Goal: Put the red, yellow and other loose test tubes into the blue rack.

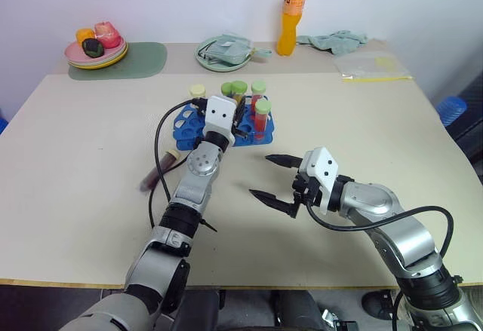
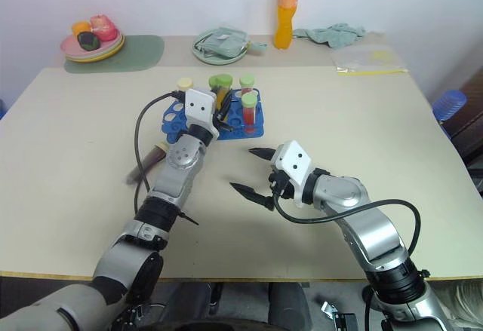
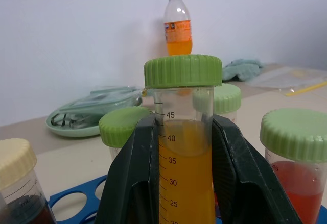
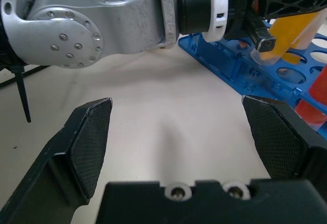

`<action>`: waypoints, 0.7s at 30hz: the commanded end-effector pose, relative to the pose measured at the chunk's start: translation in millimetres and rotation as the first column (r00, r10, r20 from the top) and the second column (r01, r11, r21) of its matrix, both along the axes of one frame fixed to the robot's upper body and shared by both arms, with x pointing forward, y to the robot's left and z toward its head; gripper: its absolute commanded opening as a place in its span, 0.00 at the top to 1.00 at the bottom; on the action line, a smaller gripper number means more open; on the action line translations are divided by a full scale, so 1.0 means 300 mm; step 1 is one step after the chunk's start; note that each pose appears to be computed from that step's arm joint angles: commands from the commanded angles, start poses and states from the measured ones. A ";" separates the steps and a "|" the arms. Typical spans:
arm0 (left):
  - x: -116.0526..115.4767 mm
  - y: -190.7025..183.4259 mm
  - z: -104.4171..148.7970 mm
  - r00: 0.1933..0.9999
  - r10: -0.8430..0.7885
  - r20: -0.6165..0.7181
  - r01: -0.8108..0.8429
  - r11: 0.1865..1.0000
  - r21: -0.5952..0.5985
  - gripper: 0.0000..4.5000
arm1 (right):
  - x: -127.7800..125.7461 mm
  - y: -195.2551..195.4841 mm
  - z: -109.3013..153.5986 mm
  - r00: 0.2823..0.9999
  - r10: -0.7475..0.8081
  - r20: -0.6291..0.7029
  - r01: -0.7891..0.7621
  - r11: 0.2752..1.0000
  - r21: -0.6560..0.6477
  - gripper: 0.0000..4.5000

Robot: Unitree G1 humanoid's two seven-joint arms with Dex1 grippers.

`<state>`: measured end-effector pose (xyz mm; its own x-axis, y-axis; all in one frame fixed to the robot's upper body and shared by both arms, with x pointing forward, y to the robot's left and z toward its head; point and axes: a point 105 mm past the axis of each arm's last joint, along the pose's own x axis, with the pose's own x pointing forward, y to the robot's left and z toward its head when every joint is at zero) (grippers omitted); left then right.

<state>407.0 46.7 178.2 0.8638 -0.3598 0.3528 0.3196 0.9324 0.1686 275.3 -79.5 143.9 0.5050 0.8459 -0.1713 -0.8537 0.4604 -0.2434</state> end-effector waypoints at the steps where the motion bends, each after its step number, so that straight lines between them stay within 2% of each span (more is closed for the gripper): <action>1: -0.004 -0.008 0.042 0.998 0.001 0.065 -0.001 1.000 0.003 0.83 | -0.014 0.006 0.041 0.999 0.010 0.048 -0.010 1.000 0.013 0.00; 5: -0.007 0.006 0.024 0.998 0.007 0.063 -0.006 1.000 -0.014 0.83 | -0.014 0.006 0.043 0.999 0.009 0.049 -0.009 1.000 0.013 0.00; 7: -0.008 0.018 0.016 0.998 0.009 0.057 -0.007 0.999 -0.032 0.59 | -0.013 0.006 0.043 0.999 0.009 0.050 -0.010 1.000 0.013 0.00; 12: -0.035 0.072 0.058 0.995 0.025 0.097 -0.015 0.995 -0.102 0.11 | -0.009 0.011 0.047 0.999 0.009 0.054 -0.010 1.000 0.019 0.00; 16: -0.078 0.137 0.105 0.992 0.018 0.129 0.001 0.989 -0.148 0.11 | -0.006 0.011 0.048 0.998 0.007 0.055 -0.008 1.000 0.023 0.00; 21: -0.110 0.192 0.128 0.990 0.029 0.137 -0.013 0.993 -0.119 0.11 | -0.007 0.016 0.045 0.999 0.015 0.050 -0.016 0.999 0.028 0.00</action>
